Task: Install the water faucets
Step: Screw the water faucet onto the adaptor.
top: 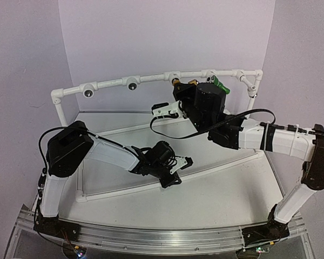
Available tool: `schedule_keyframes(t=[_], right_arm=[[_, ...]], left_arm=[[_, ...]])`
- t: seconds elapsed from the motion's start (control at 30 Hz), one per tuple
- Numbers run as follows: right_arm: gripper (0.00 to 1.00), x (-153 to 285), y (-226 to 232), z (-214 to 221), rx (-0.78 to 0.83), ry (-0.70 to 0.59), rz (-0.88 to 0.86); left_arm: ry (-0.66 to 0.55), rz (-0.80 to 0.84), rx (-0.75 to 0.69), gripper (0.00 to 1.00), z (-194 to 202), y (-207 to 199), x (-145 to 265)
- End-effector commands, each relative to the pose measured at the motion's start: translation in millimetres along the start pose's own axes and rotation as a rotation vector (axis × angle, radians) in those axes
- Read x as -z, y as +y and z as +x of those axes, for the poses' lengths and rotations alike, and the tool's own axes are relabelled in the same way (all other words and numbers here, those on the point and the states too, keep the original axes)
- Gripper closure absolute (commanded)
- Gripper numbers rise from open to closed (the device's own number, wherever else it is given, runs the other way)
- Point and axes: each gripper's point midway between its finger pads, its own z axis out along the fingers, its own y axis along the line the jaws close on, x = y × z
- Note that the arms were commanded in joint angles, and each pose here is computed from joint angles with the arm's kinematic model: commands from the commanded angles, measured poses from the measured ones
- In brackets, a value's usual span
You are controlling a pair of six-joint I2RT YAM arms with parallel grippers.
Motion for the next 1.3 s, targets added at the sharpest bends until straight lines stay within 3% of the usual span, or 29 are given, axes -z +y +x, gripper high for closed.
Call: schedule_keyframes(t=[0.0, 1.27], right_arm=[[1.0, -5, -31, 16, -0.044, 0.038, 0.078], [1.0, -21, 17, 5, -0.058, 0.037, -0.011]], left_arm=[[0.143, 0.104, 0.021, 1.0, 54, -29, -18], [0.138, 0.099, 0.016, 1.0, 52, -29, -14]])
